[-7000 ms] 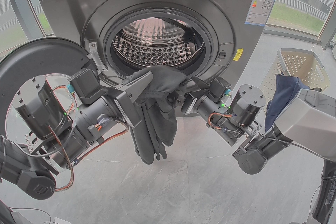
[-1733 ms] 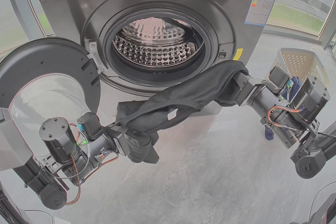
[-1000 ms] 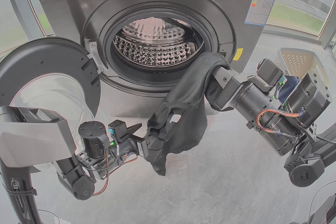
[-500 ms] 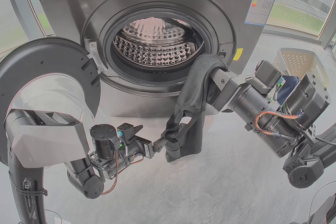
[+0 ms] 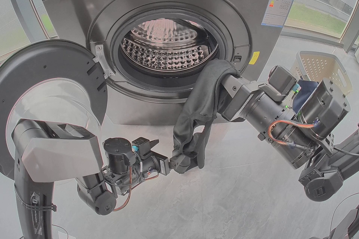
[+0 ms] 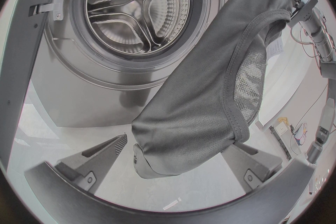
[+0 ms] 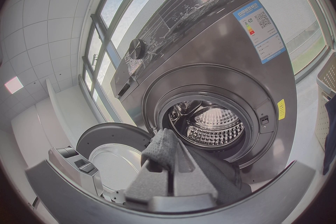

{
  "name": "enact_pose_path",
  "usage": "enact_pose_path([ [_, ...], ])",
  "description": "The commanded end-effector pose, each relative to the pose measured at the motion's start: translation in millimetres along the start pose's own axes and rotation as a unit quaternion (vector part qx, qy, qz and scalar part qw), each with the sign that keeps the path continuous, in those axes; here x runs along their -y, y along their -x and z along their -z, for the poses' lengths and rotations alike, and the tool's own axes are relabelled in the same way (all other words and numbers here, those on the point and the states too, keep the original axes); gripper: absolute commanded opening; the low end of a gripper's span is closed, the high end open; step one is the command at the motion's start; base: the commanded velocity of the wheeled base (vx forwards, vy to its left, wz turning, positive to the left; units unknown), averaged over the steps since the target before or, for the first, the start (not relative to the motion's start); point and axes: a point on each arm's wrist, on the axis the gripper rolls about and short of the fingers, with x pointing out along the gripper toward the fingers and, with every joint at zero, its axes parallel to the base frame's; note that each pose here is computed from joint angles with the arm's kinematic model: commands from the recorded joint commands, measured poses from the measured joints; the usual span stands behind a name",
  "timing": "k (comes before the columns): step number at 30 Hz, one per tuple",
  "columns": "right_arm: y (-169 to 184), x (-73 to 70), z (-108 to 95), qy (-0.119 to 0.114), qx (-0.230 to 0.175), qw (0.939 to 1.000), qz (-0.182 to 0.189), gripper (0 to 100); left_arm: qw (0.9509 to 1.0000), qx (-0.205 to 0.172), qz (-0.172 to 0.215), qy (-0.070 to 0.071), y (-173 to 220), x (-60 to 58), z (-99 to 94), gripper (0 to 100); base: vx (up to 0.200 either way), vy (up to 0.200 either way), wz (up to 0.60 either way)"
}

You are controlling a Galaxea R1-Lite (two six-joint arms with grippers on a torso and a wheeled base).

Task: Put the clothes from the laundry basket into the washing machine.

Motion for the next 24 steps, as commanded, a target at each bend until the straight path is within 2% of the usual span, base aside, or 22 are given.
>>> enact_pose_path([
  [1,-2,-1.4,4,-0.002,-0.003,1.0,-0.002,0,0.9999,-0.001,0.012,-0.001,-9,4.9,6.8,100,0.0,0.0,0.0],
  [14,-4,-1.3,7,-0.002,0.0,1.0,-0.001,0,0.9989,0.02,0.043,-0.007,-33,21.2,11.5,100,0.0,0.0,0.0],
  [21,-3,-1.2,7,-0.002,0.0,1.0,-0.001,0,0.9982,0.04,0.043,-0.009,-46,22.8,9.7,100,0.0,0.0,0.0],
  [24,-3,-1.2,7,-0.003,0.0,1.0,0.0,0,0.9978,0.041,0.051,-0.007,-48,27.7,9.9,100,0.0,0.0,0.0],
])
